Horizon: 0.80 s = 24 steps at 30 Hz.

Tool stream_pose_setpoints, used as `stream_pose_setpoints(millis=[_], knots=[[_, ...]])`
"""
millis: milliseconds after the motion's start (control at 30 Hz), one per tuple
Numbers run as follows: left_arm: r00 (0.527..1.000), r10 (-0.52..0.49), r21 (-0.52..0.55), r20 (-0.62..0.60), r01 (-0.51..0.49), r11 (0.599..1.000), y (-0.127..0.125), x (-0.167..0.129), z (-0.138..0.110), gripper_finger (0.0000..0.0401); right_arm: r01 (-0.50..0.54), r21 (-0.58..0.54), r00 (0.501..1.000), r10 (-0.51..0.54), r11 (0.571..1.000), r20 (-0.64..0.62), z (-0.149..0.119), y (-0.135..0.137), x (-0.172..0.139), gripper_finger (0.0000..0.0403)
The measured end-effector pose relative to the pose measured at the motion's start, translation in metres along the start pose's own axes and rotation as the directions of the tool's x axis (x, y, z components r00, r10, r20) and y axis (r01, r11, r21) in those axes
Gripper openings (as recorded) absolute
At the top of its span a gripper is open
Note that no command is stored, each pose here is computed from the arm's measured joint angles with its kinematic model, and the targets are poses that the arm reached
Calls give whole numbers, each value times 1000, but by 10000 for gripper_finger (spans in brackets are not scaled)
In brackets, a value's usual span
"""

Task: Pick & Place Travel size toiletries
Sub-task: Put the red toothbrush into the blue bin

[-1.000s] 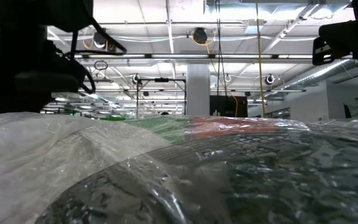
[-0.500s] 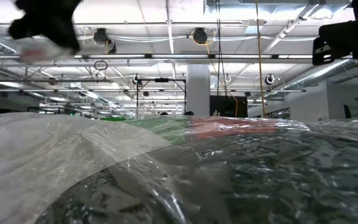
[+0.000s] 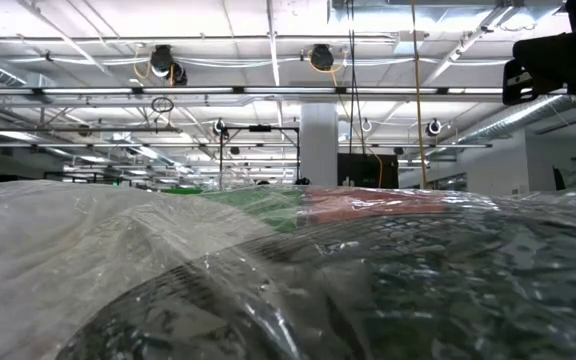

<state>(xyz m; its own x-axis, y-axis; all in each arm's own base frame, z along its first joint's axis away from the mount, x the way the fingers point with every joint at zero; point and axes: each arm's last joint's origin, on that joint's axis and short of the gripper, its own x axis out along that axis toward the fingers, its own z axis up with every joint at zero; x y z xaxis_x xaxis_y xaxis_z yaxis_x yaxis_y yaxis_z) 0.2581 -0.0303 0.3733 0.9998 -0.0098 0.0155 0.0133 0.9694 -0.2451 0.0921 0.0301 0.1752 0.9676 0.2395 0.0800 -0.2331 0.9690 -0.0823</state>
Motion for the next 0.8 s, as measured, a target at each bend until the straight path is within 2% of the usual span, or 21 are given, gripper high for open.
stream_pose_setpoints(millis=[133, 300, 467, 600, 800], knots=[[984, 169, 10, -57, -168, 986, 48, 5, 0, 20, 0, 0, 1000, 0, 1000, 3, 0, 0, 0, 0], [929, 335, -27, -158, -343, 939, 119, 16, -13, 20, 0, 0, 1000, 0, 1000, 1, 0, 0, 0, 0], [908, 384, 20, -169, -387, 922, 183, 28, -28, 20, 0, 0, 1000, 0, 1000, 1, 0, 0, 0, 0], [882, 449, 15, -144, -452, 892, 226, 34, -43, 21, 0, 0, 1000, 0, 1000, 0, 0, 0, 0, 0], [812, 565, -94, -146, -580, 809, 286, 27, -67, 20, 0, 0, 1000, 0, 1000, 0, 0, 0, 0, 0]])
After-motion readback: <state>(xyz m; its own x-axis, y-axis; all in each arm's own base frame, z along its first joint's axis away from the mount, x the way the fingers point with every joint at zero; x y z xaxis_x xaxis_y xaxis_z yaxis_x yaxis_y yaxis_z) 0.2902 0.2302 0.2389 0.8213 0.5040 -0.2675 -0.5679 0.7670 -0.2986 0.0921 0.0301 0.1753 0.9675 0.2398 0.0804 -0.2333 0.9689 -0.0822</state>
